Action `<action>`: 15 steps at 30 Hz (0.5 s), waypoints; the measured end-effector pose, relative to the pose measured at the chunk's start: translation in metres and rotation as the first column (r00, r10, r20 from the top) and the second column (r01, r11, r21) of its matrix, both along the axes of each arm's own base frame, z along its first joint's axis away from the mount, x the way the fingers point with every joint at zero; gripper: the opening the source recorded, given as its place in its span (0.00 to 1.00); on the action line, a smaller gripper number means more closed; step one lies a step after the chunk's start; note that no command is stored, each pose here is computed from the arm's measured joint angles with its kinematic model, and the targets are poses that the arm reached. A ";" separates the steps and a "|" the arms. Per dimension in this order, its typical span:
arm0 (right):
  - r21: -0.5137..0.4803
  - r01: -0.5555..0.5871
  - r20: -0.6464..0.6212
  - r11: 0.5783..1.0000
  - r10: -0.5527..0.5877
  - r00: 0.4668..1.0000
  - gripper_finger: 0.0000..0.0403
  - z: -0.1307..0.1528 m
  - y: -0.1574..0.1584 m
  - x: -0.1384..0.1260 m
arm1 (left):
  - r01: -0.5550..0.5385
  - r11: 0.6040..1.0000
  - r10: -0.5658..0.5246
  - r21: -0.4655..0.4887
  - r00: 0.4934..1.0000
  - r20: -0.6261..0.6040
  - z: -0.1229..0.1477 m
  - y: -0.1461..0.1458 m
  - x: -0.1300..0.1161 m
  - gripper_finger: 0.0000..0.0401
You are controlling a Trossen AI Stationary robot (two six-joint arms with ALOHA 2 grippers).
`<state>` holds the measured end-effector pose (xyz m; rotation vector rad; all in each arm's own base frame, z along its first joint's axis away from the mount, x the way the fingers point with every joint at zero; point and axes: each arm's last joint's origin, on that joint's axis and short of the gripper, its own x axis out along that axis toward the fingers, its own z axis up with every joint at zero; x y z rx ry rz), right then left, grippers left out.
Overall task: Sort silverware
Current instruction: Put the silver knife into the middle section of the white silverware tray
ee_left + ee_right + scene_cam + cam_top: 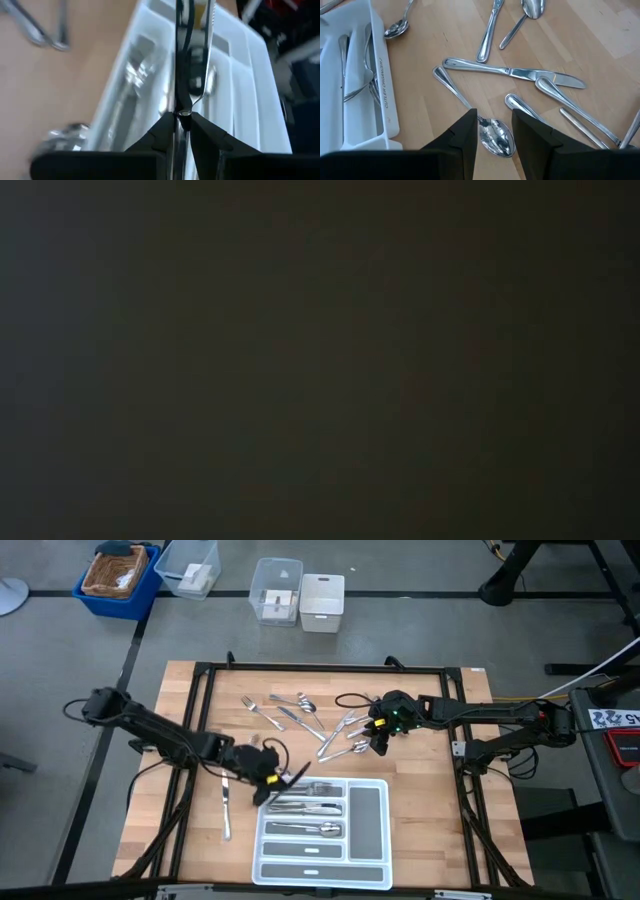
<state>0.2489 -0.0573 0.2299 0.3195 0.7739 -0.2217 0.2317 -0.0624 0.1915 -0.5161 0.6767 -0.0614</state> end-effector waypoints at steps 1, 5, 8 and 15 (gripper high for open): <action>0.000 0.000 0.000 1.000 0.000 1.000 0.31 0.000 0.000 0.000 | 0.019 1.000 -0.019 0.010 1.000 -0.008 -0.002 -0.004 0.000 0.11; 0.001 0.001 0.000 1.000 -0.001 1.000 0.31 0.000 0.000 0.000 | 0.093 0.994 -0.091 0.059 0.995 -0.042 -0.012 -0.015 0.000 0.10; 0.001 0.001 0.000 1.000 -0.001 1.000 0.31 0.000 0.000 0.000 | 0.148 0.982 -0.142 0.117 0.988 -0.058 -0.020 -0.019 0.003 0.11; -0.002 0.005 0.001 1.000 -0.005 1.000 0.31 0.000 0.000 0.000 | 0.217 0.955 -0.218 0.201 0.976 -0.016 -0.032 -0.024 0.014 0.14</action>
